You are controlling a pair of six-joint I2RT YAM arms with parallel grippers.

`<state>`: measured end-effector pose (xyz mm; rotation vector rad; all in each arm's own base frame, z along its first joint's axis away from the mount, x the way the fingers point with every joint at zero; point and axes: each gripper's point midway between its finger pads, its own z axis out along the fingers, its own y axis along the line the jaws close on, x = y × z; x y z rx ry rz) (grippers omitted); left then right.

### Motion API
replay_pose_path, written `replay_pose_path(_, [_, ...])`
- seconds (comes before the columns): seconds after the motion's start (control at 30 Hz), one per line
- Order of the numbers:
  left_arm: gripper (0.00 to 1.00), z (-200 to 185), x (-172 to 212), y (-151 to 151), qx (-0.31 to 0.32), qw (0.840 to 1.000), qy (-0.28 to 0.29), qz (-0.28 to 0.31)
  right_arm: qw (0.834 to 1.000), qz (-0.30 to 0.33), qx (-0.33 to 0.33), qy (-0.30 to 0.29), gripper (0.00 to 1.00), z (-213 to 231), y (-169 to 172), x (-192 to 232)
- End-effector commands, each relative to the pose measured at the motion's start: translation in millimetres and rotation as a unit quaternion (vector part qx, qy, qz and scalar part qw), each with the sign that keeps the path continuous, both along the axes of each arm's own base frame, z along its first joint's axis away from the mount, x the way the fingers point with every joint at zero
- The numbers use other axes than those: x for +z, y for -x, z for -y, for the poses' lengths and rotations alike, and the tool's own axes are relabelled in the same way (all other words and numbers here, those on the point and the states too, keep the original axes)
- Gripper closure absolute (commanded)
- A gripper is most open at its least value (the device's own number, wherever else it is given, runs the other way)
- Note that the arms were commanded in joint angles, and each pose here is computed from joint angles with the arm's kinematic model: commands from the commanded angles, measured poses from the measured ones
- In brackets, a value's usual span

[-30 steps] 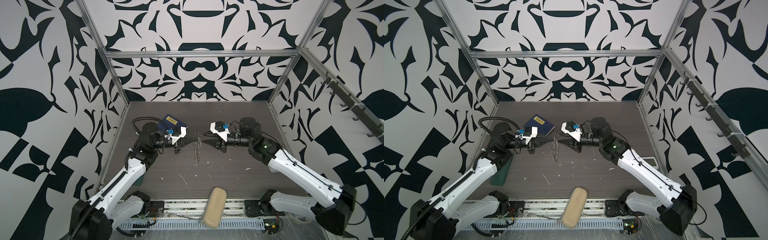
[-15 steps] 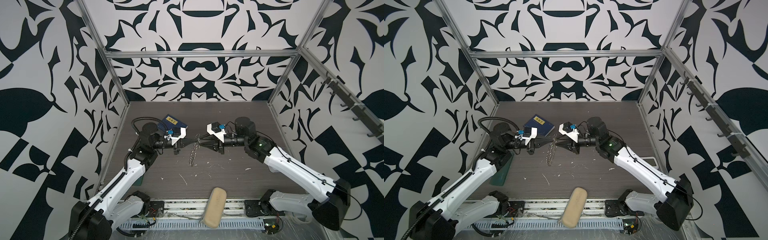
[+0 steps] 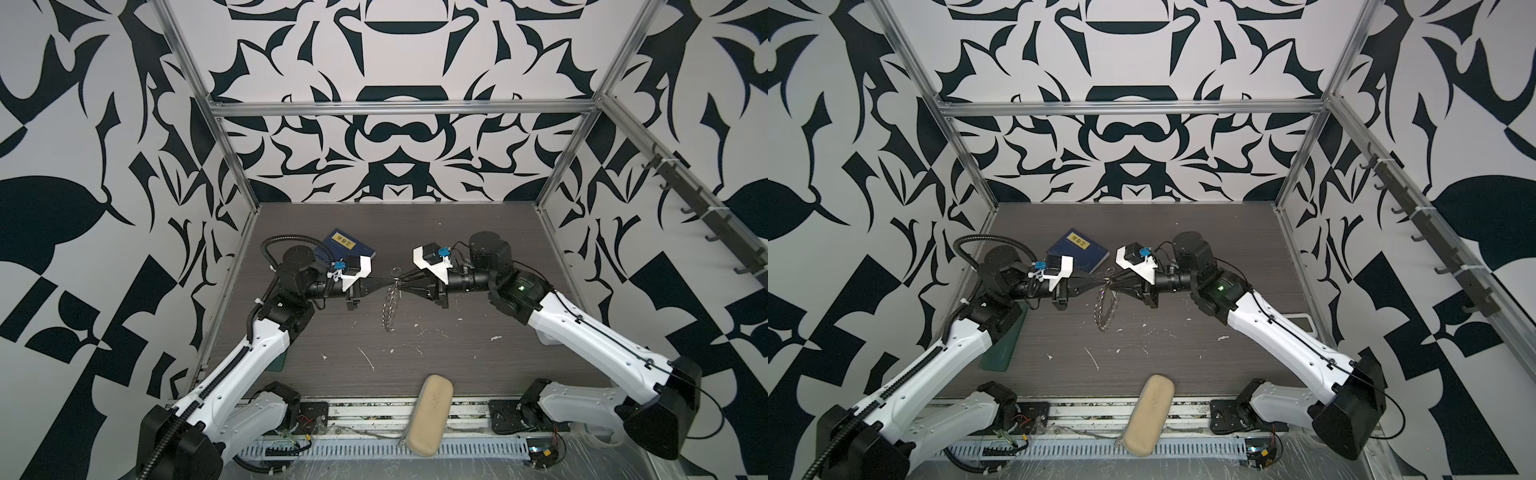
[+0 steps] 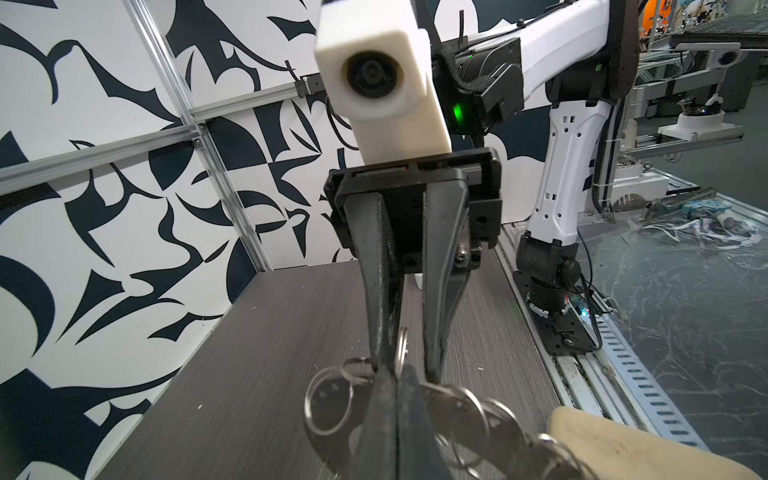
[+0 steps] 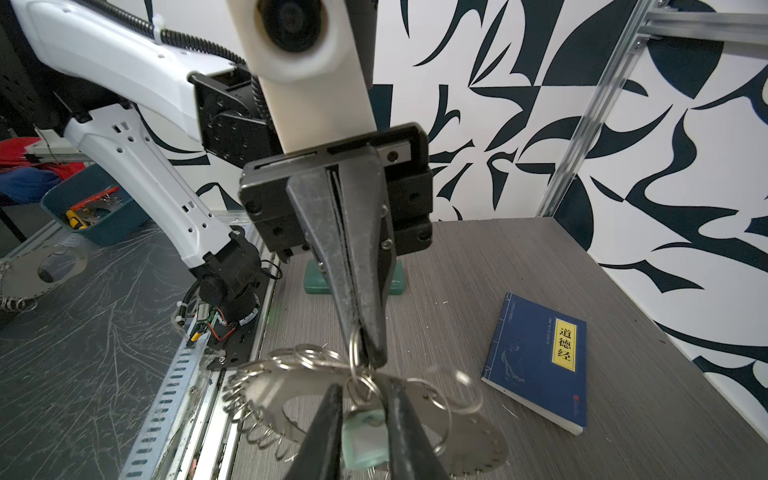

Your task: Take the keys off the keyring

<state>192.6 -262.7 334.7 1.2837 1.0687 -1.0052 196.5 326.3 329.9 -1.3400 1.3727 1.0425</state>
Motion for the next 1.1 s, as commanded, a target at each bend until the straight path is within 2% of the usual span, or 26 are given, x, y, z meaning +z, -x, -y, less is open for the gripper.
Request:
replay_pose_path(0.0, [1.00,-3.6,13.7,1.6,0.008,1.000,0.011,0.027,1.000,0.010,0.021,-0.014,0.82,-2.8,9.5,18.4])
replay_pose_path(0.4, [1.00,-4.4,15.8,-2.4,0.023,0.999,0.012,0.028,1.000,0.005,0.024,-0.002,0.83,-5.9,11.0,12.6])
replay_pose_path(0.6, [1.00,-5.9,16.6,-3.9,0.033,0.999,0.013,0.029,1.000,0.011,0.022,0.011,0.97,-4.7,11.7,10.9])
replay_pose_path(0.7, [1.00,-6.3,16.6,-4.6,0.037,0.999,0.013,0.029,1.000,0.015,0.019,0.013,0.98,-3.0,12.5,11.2])
replay_pose_path(0.77, [1.00,-6.9,17.0,-5.6,0.040,0.999,0.014,0.030,1.000,0.016,0.016,0.015,0.94,-2.0,12.1,11.5])
replay_pose_path(0.83, [1.00,-6.9,17.7,-5.8,0.041,0.999,0.014,0.031,1.000,0.015,0.016,0.013,0.82,-2.1,12.3,11.8])
replay_pose_path(1.07, [1.00,-7.2,18.5,-6.1,0.043,0.998,0.015,0.031,1.000,0.009,0.020,0.013,0.78,-4.1,12.5,10.1])
